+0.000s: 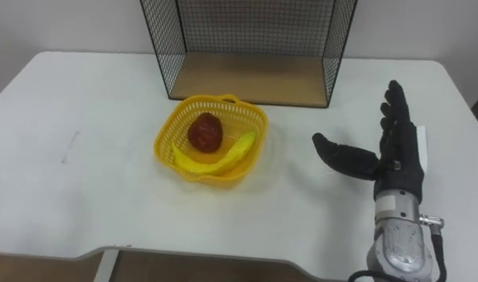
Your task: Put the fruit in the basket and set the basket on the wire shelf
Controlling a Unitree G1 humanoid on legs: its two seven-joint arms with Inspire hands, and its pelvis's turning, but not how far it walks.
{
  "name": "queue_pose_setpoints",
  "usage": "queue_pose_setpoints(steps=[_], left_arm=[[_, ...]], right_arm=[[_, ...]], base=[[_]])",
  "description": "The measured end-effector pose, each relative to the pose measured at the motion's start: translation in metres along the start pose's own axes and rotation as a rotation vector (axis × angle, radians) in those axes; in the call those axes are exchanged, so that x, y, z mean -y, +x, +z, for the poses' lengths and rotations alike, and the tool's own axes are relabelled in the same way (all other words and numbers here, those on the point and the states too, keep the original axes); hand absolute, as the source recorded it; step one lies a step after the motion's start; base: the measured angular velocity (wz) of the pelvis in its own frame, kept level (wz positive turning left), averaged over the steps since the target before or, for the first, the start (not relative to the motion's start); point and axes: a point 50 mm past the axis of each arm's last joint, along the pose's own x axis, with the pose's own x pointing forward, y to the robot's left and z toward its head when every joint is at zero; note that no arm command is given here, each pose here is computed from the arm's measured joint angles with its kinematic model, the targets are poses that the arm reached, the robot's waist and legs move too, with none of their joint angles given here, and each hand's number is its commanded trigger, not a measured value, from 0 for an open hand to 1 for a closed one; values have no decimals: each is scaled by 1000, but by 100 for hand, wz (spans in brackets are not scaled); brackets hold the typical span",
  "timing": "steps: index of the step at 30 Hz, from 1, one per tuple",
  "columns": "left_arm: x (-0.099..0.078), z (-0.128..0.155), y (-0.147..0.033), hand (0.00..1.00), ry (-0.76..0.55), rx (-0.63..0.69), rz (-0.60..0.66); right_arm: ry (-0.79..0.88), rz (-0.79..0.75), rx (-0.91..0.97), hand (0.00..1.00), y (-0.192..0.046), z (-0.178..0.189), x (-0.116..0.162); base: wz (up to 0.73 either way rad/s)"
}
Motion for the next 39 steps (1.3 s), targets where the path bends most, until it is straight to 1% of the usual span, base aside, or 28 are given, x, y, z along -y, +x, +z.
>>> queue_pose_setpoints(steps=[2, 4, 5, 6, 8, 11, 12, 14, 17, 20, 27, 29, 34, 39], left_arm=[[10, -1, -6, 0, -28, -26, -77], [28, -2, -17, 0, -64, -53, -207], [36, -2, -23, 0, -83, -72, -279], [39, -3, -26, 0, -92, -80, -314], [52, -3, -38, 0, -112, -97, -440], [65, -1, -48, 0, -140, -106, -546], [71, 0, -53, 0, -168, -124, -590], [80, -5, -64, 0, -233, -203, -664], [85, -21, -78, 0, -255, -324, -749], [89, -29, -87, 0, -252, -381, -810], [97, -29, -97, 0, -276, -408, -926], [97, -31, -100, 0, -283, -426, -948], [100, -39, -112, 0, -268, -468, -1029], [100, -40, -114, 0, -275, -471, -1068]], right_arm=[[34, 10, -3, 0, -1, -2, -4], [74, 38, -21, 0, -4, -7, -13], [101, 74, -35, 0, -5, -9, -19], [108, 92, -41, 0, -5, -10, -21], [124, 164, -62, 0, -8, -15, -32], [159, 201, -74, 0, -9, -17, -37], [178, 207, -82, 0, -10, -18, -39], [231, 226, -95, 0, -10, -19, -43], [274, 263, -125, 0, -11, -24, -50], [301, 270, -131, 0, -11, -24, -51], [318, 298, -135, 0, -12, -24, -59], [351, 302, -143, 0, -11, -24, -60], [398, 295, -193, 0, -11, -35, -60], [424, 305, -194, 0, -10, -35, -62]], base=[[10], [5], [0], [0], [0], [0], [-3], [-18], [-12], [-3], [-6], [0], [0], [0]])
